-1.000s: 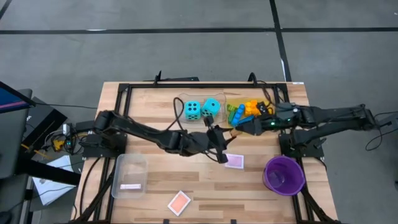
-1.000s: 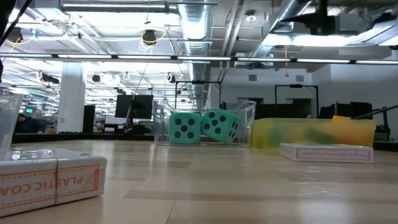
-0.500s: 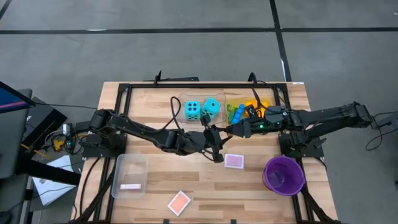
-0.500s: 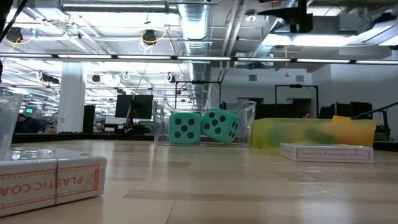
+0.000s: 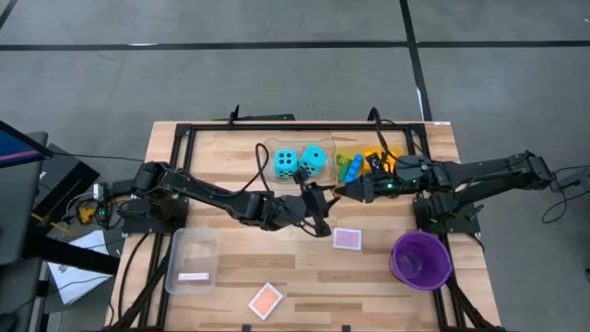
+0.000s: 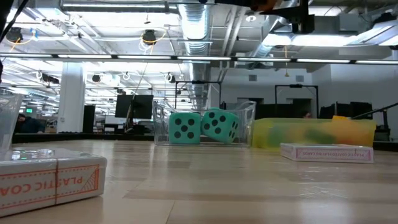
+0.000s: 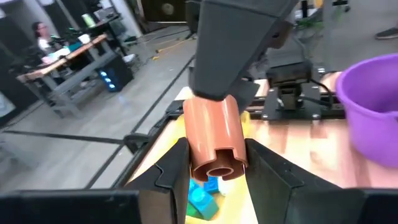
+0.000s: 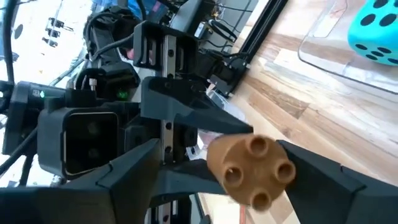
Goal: Pick & Place Toys
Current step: Put the brown game piece into the yellow bin
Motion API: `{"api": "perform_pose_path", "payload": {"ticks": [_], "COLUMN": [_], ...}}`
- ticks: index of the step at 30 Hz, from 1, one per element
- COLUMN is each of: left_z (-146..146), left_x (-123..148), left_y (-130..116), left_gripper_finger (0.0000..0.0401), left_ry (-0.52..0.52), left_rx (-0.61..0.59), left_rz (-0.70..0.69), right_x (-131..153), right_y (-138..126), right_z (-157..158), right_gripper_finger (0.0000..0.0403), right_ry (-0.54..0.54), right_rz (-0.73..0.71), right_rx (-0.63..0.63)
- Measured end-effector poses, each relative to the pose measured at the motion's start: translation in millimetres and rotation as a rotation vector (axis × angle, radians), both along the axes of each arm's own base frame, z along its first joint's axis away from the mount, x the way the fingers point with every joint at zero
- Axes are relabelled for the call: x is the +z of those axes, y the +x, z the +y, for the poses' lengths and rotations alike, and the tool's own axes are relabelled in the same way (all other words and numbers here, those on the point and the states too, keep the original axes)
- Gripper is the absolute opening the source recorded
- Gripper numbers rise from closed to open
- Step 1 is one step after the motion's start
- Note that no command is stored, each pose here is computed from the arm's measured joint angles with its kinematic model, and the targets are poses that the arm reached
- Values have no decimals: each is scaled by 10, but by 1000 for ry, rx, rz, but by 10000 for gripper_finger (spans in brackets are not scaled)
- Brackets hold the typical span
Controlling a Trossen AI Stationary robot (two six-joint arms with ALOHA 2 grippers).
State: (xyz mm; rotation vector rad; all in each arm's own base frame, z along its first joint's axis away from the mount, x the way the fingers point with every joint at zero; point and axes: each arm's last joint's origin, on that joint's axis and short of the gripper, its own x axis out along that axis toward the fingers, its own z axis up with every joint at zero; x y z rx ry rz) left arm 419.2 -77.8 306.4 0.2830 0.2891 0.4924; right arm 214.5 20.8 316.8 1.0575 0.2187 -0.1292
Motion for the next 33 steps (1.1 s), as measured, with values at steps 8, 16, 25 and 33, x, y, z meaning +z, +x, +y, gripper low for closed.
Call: {"api": "perform_pose_path", "payload": {"ticks": [8,16,25,33], "left_z": [9,14,15,19], "left_x": [2,0,7,5], "left_y": [-5,-5,-7,-7], "left_gripper_finger": [116,116,127,145], "left_ry": [9,10,2,-44], "left_rx": [36,41,53,67], "left_rz": [-3,-2,-13,-40], "right_x": [2,-18,-28,-21], "right_y": [0,-6,-7,-3], "right_z": [-1,-2,-7,-36], "right_gripper_finger": [303,276,143,119], "right_ry": [0,-6,-27,-40], "right_rz": [-1,20,29,22], "right_rx": [0,-1,-8,-19]}}
